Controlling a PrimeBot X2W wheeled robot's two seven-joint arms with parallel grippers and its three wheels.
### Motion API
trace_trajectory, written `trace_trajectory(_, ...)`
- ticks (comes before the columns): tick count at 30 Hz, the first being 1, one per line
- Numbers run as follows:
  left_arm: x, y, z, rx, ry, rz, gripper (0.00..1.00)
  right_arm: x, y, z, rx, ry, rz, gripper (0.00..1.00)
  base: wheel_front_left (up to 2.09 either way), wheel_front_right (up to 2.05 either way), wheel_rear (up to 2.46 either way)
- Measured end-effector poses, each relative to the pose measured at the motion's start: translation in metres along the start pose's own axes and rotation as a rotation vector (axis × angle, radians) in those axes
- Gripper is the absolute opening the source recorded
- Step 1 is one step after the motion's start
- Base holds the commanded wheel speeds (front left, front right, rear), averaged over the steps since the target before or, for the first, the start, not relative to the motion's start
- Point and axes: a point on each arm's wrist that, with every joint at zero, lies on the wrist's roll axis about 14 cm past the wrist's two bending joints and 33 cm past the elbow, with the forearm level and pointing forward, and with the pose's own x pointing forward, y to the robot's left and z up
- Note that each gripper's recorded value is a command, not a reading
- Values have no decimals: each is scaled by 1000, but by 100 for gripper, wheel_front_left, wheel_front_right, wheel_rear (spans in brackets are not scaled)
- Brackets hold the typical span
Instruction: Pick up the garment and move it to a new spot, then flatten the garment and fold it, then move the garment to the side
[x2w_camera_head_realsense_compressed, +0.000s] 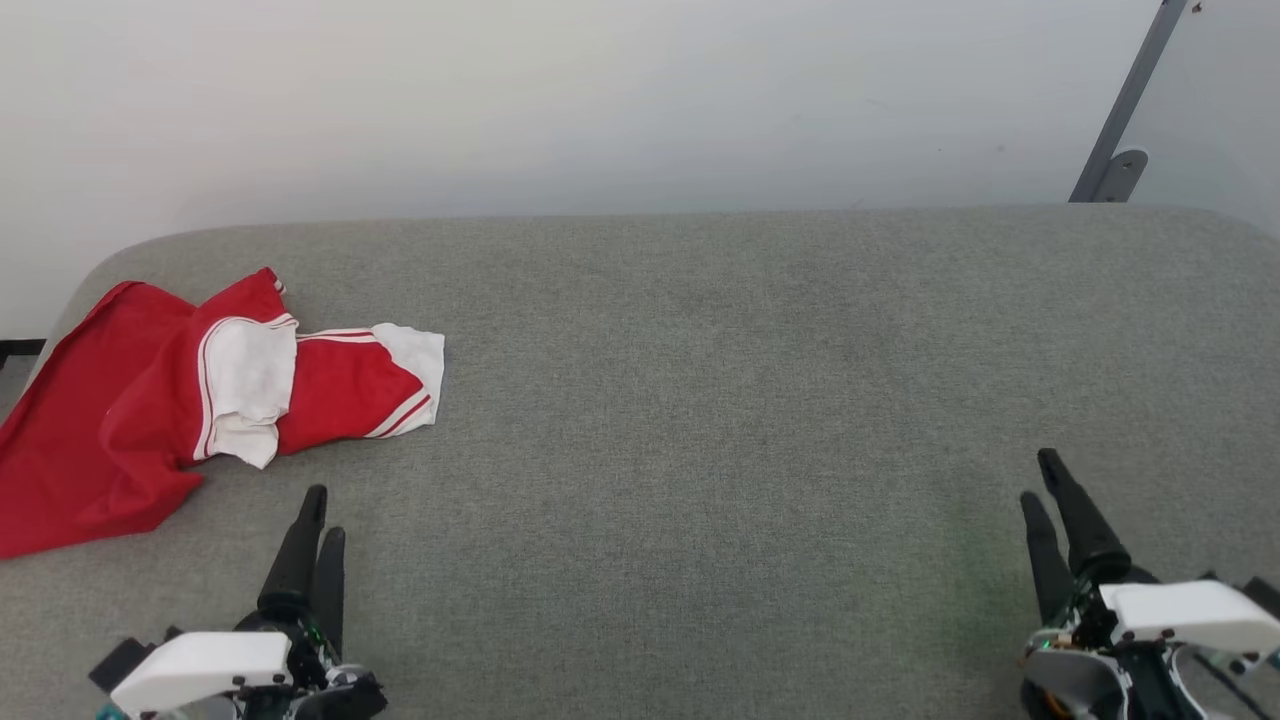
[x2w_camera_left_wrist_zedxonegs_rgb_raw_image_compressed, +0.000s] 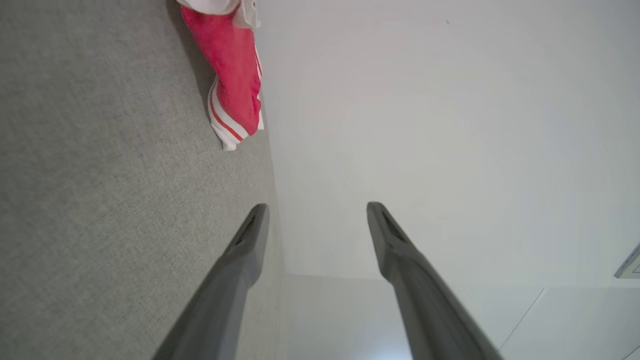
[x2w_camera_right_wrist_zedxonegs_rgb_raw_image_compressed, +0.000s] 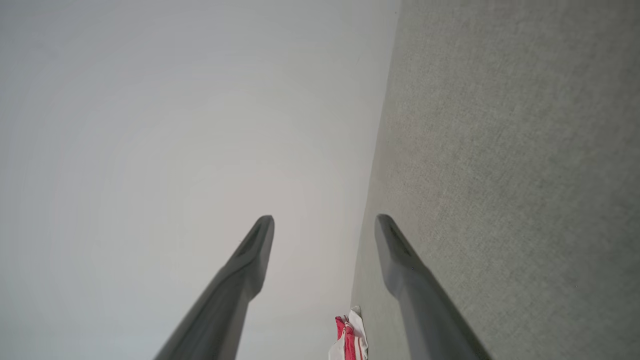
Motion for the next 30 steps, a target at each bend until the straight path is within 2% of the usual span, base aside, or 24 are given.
trace_trajectory(8, 7, -9, 6, 135, -15, -15, 100, 10, 12, 4, -111, 4, 23, 100, 0, 0, 0)
trace_trajectory(30, 13, -29, 20, 589, -86, -54, 100, 29, 38, 7, -576, 19, 83, 100, 0, 0, 0)
